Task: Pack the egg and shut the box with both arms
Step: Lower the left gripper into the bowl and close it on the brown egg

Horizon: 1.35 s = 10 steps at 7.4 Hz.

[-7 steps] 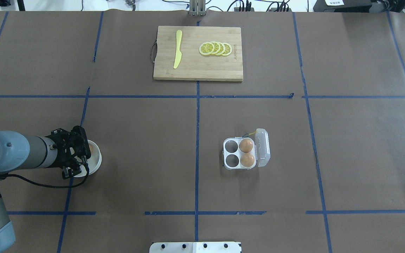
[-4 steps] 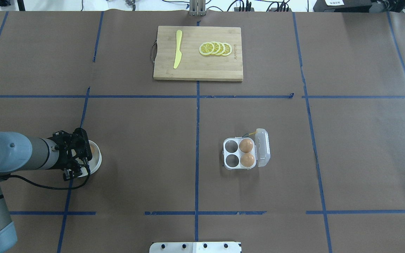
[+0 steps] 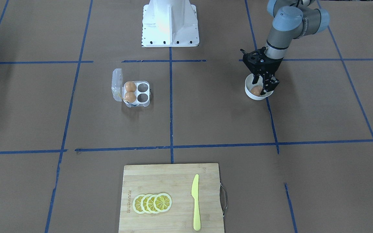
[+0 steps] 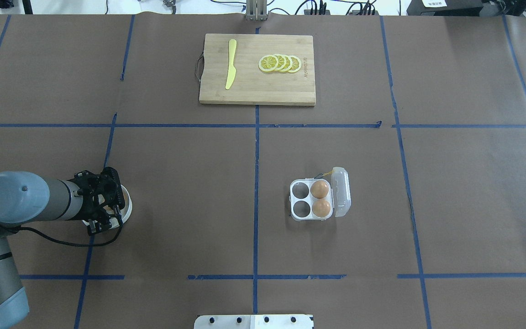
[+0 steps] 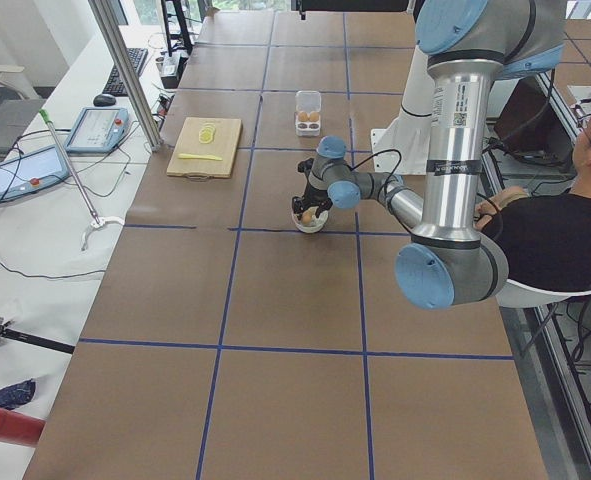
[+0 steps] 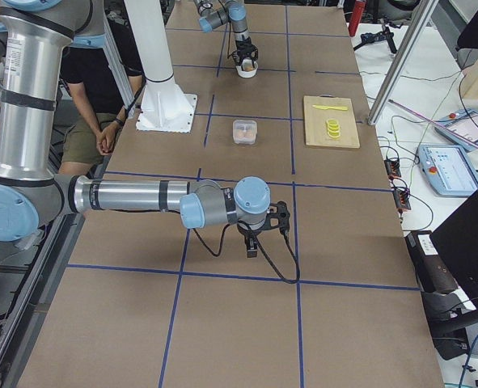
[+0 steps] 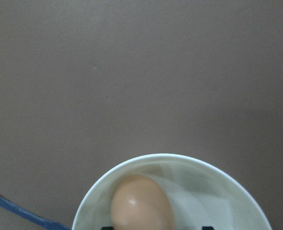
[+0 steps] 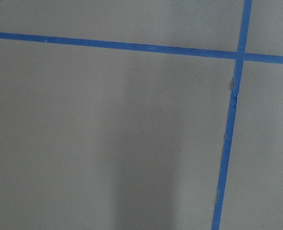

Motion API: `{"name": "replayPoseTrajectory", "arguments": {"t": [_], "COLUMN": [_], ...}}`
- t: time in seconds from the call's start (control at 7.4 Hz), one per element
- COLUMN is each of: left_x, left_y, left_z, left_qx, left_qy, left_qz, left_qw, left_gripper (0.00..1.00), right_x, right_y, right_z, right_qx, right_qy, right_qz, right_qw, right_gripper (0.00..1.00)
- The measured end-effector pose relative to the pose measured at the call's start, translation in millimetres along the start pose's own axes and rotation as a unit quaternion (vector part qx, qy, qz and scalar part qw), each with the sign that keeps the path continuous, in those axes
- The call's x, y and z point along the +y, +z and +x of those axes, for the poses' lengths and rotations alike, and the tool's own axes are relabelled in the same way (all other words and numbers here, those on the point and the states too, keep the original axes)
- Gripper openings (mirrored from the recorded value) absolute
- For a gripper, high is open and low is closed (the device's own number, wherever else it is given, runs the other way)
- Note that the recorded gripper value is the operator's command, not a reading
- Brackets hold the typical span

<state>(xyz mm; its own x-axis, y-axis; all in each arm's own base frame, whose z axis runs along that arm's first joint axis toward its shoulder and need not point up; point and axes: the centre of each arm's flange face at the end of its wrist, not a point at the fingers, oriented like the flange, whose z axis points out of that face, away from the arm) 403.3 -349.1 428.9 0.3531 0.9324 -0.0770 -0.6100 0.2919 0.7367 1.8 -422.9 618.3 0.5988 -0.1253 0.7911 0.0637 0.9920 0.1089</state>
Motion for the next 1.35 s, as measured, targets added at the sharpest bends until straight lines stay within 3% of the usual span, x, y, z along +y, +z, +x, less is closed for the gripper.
{"name": "replayPoseTrajectory", "arguments": {"t": [0.54,0.68,1.08,1.35], "left_x": [-2.5,-3.8,-3.3,-2.4], "left_y": [2.1,3.0,5.7,0.1], "left_z": [-0.2,0.0,-1.2,-4.9], "left_qx": [0.000,0.001,0.000,-0.004], "left_qy": [0.001,0.001,0.001,-0.003], "left_qz": [0.001,0.001,-0.002,0.001], "left_qw": [1.0000,1.0000,1.0000,1.0000], "left_gripper": [0.69,0.59,0.00,0.00], "right_x": [0.0,0.0,0.0,-0.1], "right_y": [0.0,-0.1,-0.1,-0.4], "right_z": [-0.1,-0.1,-0.2,-0.6], "right_qx": [0.000,0.000,0.000,-0.001], "right_qy": [0.000,0.000,0.000,0.000], "right_qz": [0.000,0.000,0.000,0.000], "right_qw": [1.0000,1.0000,1.0000,1.0000], "right_gripper": [1.00,1.00,1.00,1.00]}}
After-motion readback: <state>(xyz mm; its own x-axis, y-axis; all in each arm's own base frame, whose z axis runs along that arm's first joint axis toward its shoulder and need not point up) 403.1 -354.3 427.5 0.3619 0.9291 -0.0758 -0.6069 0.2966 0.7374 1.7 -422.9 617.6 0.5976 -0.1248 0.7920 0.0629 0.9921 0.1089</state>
